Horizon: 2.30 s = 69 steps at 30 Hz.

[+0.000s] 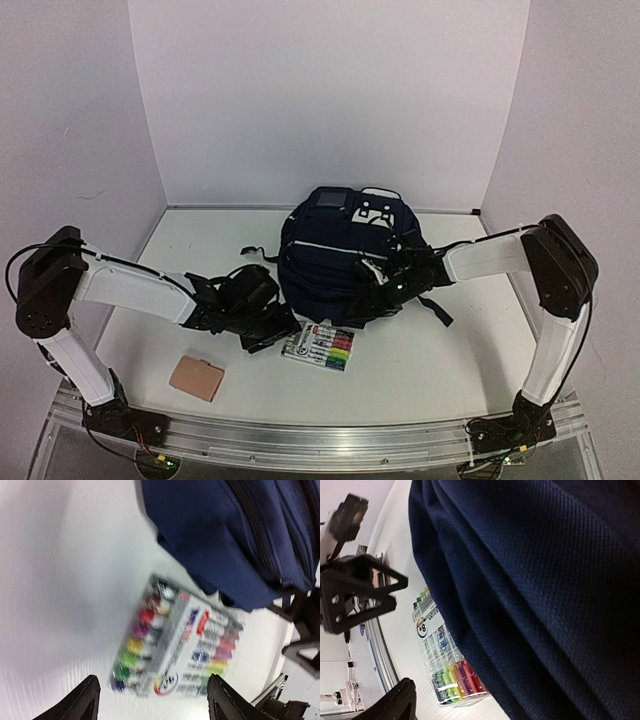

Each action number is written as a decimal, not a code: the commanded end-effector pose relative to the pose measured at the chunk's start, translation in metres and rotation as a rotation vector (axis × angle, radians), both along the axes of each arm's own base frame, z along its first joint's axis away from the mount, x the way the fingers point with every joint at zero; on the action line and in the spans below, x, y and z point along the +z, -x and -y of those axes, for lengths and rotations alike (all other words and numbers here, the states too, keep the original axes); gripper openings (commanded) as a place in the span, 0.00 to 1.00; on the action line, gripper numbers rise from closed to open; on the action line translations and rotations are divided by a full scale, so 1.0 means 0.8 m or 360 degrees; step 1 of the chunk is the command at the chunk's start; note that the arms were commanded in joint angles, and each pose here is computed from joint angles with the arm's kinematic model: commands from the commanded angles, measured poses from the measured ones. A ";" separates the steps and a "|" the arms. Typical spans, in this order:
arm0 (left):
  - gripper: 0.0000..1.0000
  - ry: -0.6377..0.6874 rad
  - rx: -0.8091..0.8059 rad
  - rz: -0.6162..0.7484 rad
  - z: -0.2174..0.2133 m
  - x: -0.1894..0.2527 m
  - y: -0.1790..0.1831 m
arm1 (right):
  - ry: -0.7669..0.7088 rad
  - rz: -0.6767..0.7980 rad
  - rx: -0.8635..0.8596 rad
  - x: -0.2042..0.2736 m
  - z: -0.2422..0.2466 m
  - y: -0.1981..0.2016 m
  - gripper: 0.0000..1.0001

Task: Pack the student bag
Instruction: Pick up the stationery from the center of the board.

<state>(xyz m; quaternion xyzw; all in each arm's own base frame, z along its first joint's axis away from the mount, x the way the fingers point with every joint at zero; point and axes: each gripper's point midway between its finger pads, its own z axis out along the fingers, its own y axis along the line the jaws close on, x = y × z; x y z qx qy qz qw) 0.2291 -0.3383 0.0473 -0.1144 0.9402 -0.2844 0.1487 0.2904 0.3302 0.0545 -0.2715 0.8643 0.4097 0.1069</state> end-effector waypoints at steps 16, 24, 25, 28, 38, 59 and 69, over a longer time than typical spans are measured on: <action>0.71 -0.0013 -0.0123 0.0011 0.052 -0.028 0.033 | -0.0049 0.0240 0.0075 0.080 0.010 0.029 0.75; 0.69 0.0059 0.0023 0.0029 0.041 -0.044 -0.011 | 0.0025 0.0115 0.0159 0.022 -0.021 0.043 0.65; 0.69 0.0064 0.0045 0.0036 0.037 -0.044 -0.016 | 0.0043 0.0104 0.0155 0.013 -0.021 0.042 0.65; 0.69 0.0024 0.0076 0.0033 0.026 -0.046 -0.022 | 0.0097 0.0112 0.0143 -0.005 -0.019 0.036 0.64; 0.71 0.0032 0.0038 0.0048 0.016 -0.032 -0.012 | 0.0259 0.0382 0.0035 -0.002 -0.012 -0.012 0.77; 0.66 0.0351 -0.0046 0.0009 0.091 -0.050 0.003 | -0.0014 -0.0274 0.0179 -0.026 -0.037 0.062 0.36; 0.69 0.0309 -0.0005 0.0091 0.075 -0.034 -0.003 | -0.0108 -0.0126 0.0122 0.043 -0.041 0.049 0.00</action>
